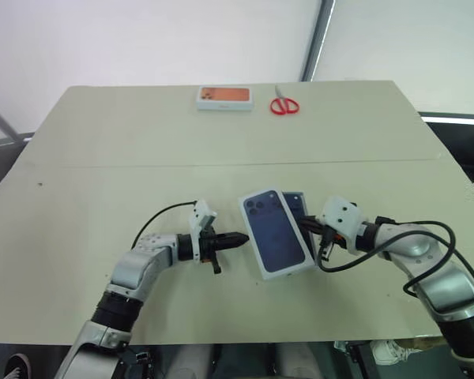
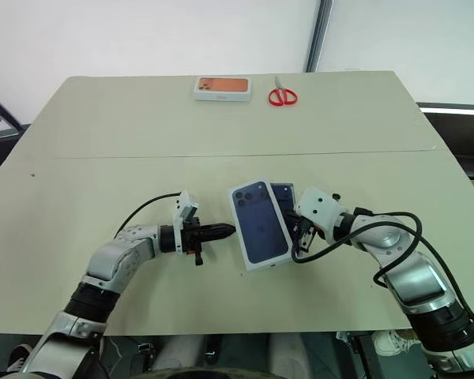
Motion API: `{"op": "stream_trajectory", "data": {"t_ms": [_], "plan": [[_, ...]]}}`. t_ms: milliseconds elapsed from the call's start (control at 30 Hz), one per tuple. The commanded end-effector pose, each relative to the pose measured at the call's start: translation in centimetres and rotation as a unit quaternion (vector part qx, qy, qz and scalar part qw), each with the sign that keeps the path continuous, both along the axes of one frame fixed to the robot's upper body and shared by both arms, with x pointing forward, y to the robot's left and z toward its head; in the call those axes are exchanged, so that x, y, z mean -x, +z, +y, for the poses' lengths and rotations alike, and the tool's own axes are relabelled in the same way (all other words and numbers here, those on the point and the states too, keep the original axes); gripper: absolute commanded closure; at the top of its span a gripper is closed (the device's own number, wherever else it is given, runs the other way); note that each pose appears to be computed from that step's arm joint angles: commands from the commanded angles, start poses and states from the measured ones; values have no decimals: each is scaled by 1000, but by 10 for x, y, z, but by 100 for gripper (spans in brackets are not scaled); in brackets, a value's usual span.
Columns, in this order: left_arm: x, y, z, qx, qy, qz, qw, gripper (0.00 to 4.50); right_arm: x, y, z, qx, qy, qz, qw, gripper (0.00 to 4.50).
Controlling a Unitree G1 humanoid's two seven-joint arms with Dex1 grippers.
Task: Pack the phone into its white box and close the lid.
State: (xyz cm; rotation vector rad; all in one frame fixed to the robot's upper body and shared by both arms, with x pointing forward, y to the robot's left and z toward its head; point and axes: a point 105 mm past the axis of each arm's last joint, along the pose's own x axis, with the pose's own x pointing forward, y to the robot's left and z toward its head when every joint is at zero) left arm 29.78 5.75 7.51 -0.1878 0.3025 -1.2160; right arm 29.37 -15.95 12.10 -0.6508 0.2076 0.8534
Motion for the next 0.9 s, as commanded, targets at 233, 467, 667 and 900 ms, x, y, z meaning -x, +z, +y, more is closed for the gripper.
{"op": "stream_trajectory", "data": {"t_ms": [233, 467, 667, 900], "plan": [[-13, 17, -17, 27, 12, -28, 999, 450, 3, 17, 0, -4, 7, -32, 999, 444], [-18, 28, -32, 38, 6, -44, 998, 450, 4, 11, -15, 15, -15, -28, 999, 444], [-23, 33, -41, 39, -2, -51, 998, 450, 3, 11, -22, 18, -26, -29, 999, 444], [-19, 25, -46, 28, -21, -44, 998, 450, 5, 3, -30, 31, -37, -22, 999, 444]]}}
